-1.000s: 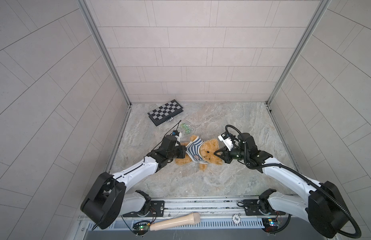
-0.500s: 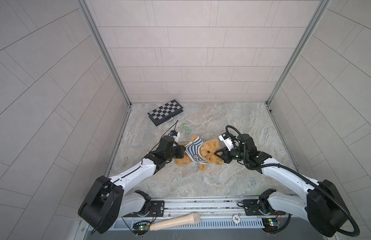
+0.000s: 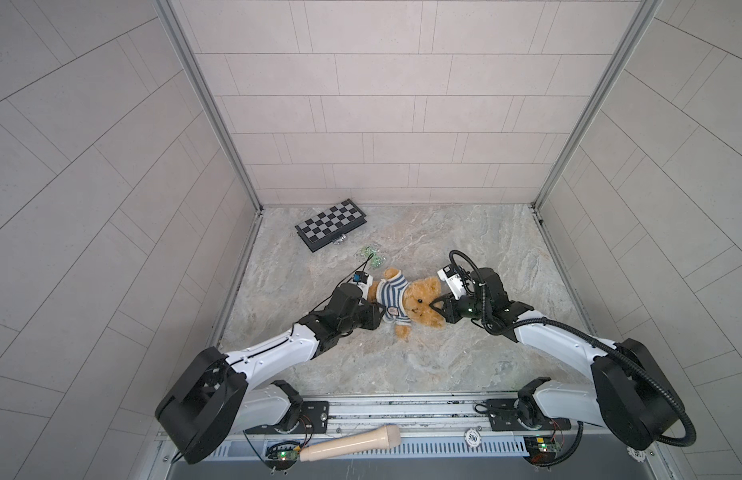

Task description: Dress the teddy bear

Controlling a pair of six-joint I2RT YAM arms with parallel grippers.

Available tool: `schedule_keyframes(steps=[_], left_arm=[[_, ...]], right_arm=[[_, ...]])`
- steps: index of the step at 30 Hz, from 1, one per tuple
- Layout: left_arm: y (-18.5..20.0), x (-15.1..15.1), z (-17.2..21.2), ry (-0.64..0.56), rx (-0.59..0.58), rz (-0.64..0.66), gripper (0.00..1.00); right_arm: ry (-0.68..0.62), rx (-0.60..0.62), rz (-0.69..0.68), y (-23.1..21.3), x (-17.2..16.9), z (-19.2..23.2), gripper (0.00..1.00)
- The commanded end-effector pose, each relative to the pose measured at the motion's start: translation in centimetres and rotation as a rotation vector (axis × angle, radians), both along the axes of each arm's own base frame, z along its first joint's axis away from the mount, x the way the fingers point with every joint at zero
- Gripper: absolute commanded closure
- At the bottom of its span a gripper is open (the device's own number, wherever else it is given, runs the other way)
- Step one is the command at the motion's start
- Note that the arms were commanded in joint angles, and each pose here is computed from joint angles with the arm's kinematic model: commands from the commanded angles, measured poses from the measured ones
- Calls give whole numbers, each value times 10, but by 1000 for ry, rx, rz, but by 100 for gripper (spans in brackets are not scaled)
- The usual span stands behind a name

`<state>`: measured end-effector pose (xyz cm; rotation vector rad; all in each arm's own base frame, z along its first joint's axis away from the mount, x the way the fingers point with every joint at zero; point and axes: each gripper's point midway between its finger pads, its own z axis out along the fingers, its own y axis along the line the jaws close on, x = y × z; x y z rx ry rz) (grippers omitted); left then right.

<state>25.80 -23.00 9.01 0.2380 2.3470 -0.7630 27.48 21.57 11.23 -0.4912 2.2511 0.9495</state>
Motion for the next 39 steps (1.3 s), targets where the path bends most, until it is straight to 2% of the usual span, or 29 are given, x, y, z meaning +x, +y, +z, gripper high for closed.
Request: schedule_keyframes(steps=[1, 7, 11, 15, 18, 25, 32, 39], left_arm=[[1, 0, -15, 15, 36, 13, 58], [-10, 8, -23, 25, 52, 4, 62], [-17, 11, -28, 37, 44, -3, 70], [-17, 10, -30, 49, 27, 9, 90], [-11, 7, -31, 50, 45, 20, 100], [23, -2, -34, 74, 65, 80, 100], [45, -36, -32, 93, 67, 56, 100], [60, -45, -34, 82, 94, 84, 100]], right_arm=[[-26, 7, -15, 1, 10, 7, 100], [-24, 3, -20, -2, 10, 6, 100], [-24, 3, -24, -3, 11, 6, 100], [-26, 9, -26, -4, 11, 8, 100], [-29, 12, -27, -5, 12, 10, 100], [-45, 32, -32, -9, 8, 24, 100], [-62, 62, -43, -12, 0, 44, 100], [-11, -6, -95, -21, 4, 19, 100]])
